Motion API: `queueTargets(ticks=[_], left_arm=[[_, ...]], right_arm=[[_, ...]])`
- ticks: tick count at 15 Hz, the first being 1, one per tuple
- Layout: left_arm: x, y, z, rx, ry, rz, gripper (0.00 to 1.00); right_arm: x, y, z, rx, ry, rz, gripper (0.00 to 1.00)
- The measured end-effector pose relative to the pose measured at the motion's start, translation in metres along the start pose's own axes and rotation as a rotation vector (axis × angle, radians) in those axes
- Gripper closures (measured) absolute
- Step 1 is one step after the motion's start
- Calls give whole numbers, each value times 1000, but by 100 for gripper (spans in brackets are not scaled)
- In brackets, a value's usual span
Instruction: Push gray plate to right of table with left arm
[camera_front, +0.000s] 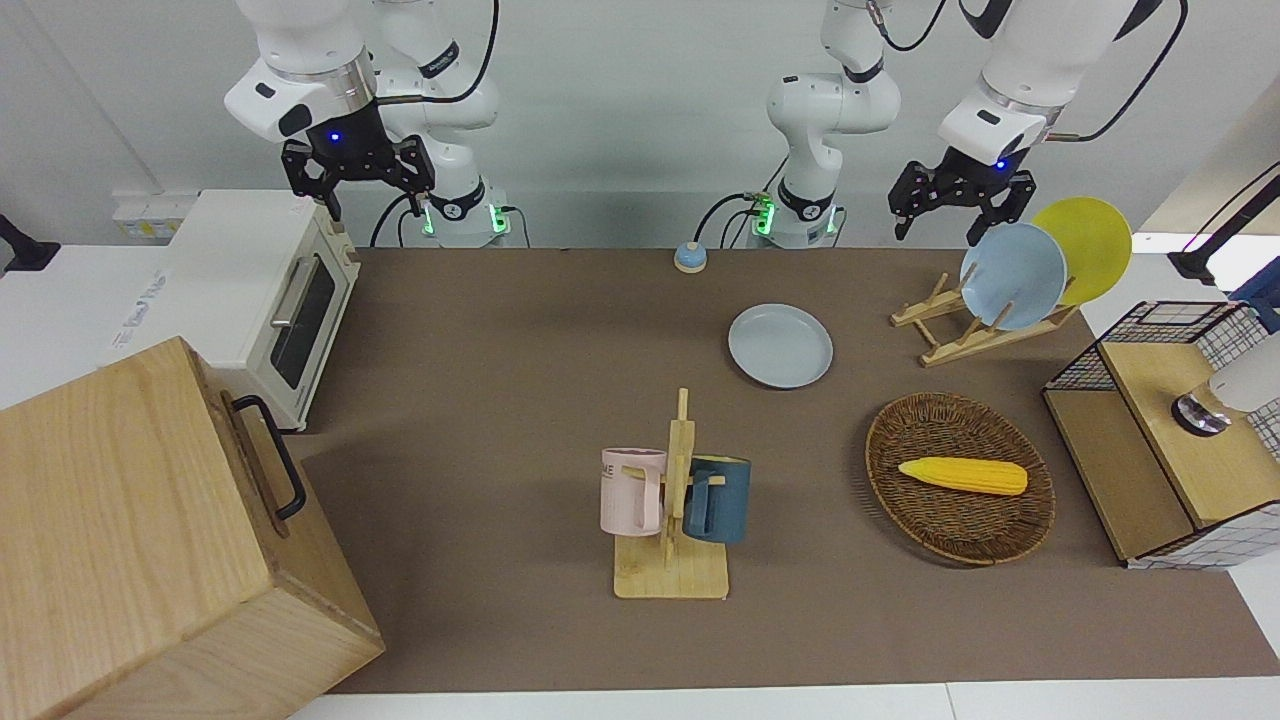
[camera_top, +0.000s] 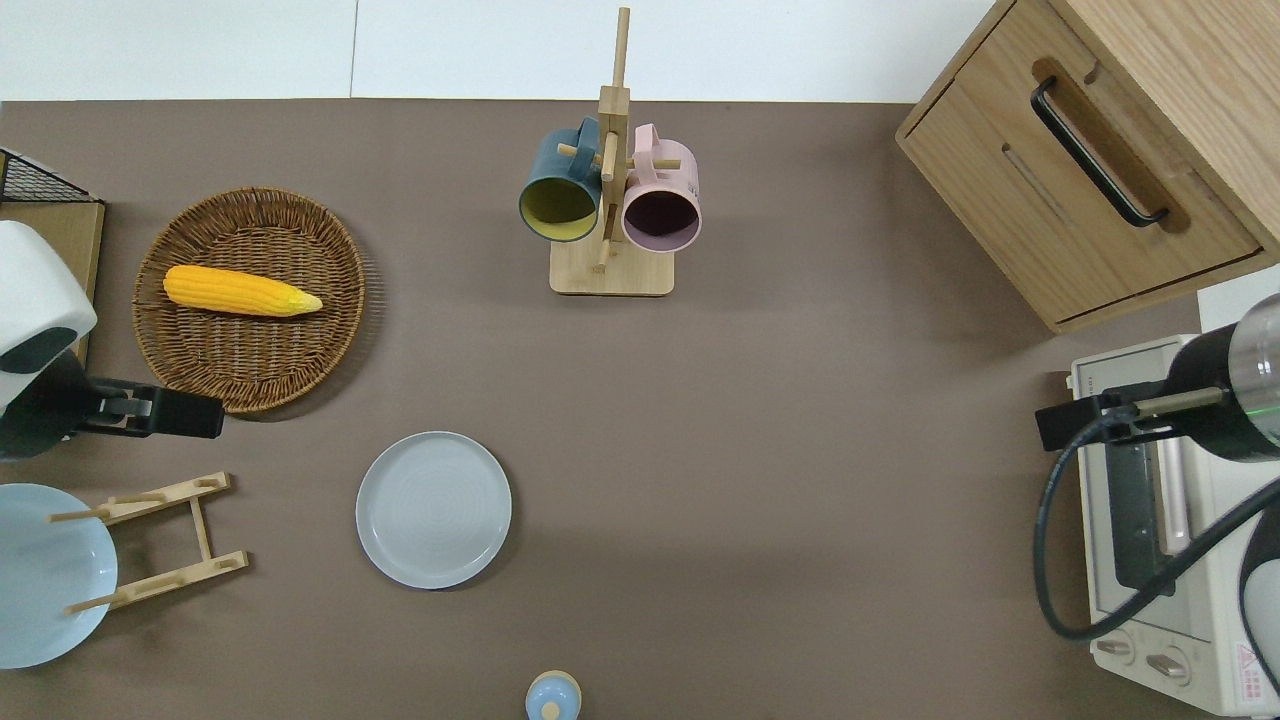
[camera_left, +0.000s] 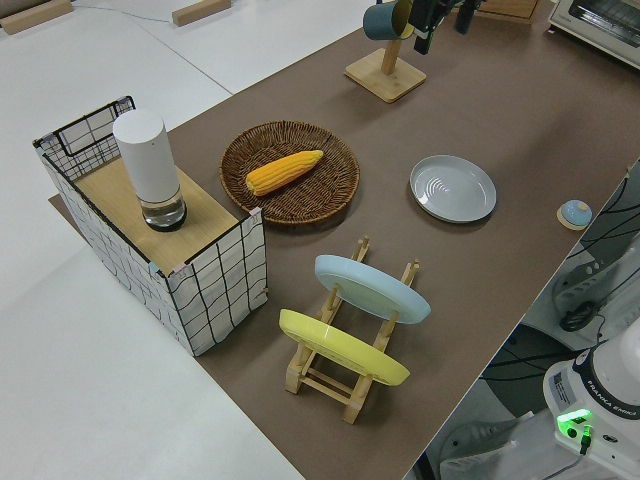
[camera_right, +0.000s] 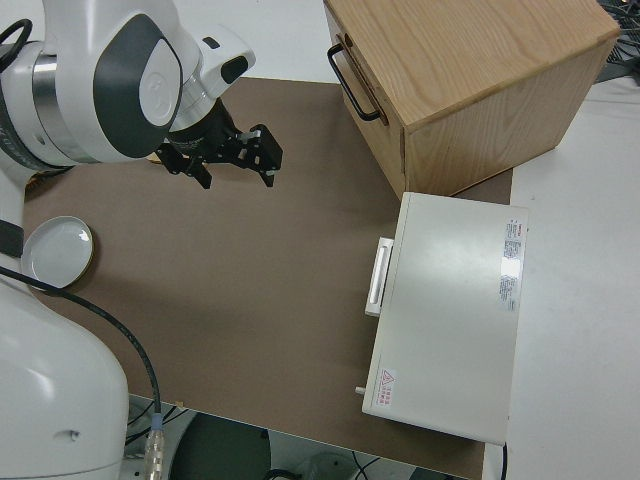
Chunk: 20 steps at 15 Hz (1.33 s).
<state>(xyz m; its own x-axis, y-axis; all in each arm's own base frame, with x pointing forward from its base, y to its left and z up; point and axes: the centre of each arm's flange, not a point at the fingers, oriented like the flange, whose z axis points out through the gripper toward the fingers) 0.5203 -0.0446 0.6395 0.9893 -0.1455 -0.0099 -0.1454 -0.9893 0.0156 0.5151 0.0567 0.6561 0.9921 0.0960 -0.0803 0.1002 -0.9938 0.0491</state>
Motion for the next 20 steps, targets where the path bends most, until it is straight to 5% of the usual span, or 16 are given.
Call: queueTargets(ticks=[20], left_arm=[[-5,-5,3,-3,-23,-9,0]], right_arm=[[0,0,0,0,0,0,0]])
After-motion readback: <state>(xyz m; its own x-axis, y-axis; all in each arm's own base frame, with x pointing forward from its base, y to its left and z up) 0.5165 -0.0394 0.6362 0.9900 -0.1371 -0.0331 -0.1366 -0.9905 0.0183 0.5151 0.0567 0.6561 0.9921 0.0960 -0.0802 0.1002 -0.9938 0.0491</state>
